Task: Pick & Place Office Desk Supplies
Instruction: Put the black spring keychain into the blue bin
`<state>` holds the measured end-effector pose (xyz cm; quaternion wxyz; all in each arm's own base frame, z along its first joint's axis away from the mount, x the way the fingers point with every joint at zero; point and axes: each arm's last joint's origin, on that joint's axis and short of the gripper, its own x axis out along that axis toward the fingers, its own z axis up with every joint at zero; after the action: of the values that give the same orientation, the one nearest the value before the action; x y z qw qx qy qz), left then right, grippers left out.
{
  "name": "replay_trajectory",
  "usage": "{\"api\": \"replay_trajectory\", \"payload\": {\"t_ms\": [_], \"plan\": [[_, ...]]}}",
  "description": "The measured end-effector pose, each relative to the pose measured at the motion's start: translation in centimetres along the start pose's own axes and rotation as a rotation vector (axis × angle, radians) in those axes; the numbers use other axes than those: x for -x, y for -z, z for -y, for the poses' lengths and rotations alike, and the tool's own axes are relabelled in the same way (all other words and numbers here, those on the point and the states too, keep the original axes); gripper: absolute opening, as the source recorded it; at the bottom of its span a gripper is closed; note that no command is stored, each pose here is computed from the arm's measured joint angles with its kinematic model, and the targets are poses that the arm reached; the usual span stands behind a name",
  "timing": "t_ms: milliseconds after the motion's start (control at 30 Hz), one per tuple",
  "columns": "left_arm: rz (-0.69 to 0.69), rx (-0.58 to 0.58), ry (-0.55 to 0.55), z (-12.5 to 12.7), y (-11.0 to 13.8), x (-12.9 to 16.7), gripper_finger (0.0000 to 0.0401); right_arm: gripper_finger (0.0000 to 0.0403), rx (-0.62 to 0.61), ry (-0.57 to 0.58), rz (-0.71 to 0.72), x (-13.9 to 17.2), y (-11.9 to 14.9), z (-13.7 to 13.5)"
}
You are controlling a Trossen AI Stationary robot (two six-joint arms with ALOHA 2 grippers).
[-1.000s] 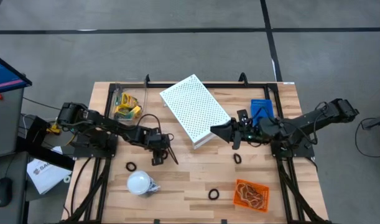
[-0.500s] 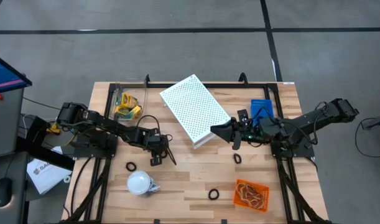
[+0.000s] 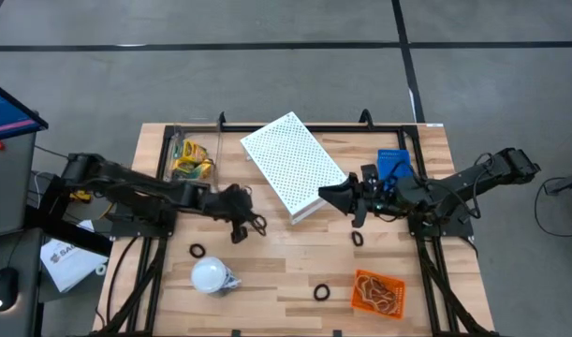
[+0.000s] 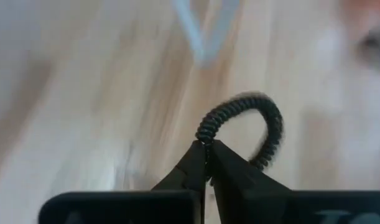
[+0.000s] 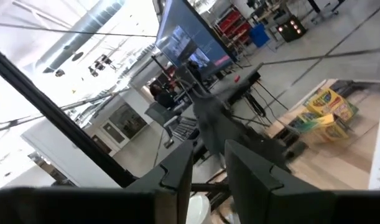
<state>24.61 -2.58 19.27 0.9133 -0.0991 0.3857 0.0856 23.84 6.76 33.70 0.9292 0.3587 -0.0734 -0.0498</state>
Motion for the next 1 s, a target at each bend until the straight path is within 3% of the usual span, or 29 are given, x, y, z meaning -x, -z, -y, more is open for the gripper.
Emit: {"api": "replay_trajectory", "payload": {"t_ms": [100, 267, 533, 667, 800, 1000], "plan": [[0.183, 0.012, -0.015, 0.3, -2.4, 2.8, 0.0003, 0.0091, 0.049, 0.0, -0.001, 0.0, 0.0, 0.0], [0.434, -0.085, -0.171, 1.2, -7.9, 6.9, 0.0002, 0.0091, 0.164, -0.006, 0.007, -0.1, -0.5, -0.5], [0.582, -0.241, -0.486, 2.8, -16.1, 8.0, 0.0002, 0.0118, 0.352, 0.045, 0.014, -0.5, -2.6, -1.6], [0.579, -0.322, -0.527, 3.8, -18.4, 6.9, 0.0002, 0.0165, 0.433, 0.19, -0.026, -0.4, -3.2, -2.1], [0.604, -0.327, -0.539, 4.3, -19.5, 6.5, 0.0003, 0.0211, 0.493, 0.333, -0.027, 0.2, -3.8, -2.8], [0.702, -0.293, -0.498, 4.8, -20.3, 6.5, 0.0003, 0.0234, 0.531, 0.383, -0.051, 0.4, -3.8, -2.7]]}}
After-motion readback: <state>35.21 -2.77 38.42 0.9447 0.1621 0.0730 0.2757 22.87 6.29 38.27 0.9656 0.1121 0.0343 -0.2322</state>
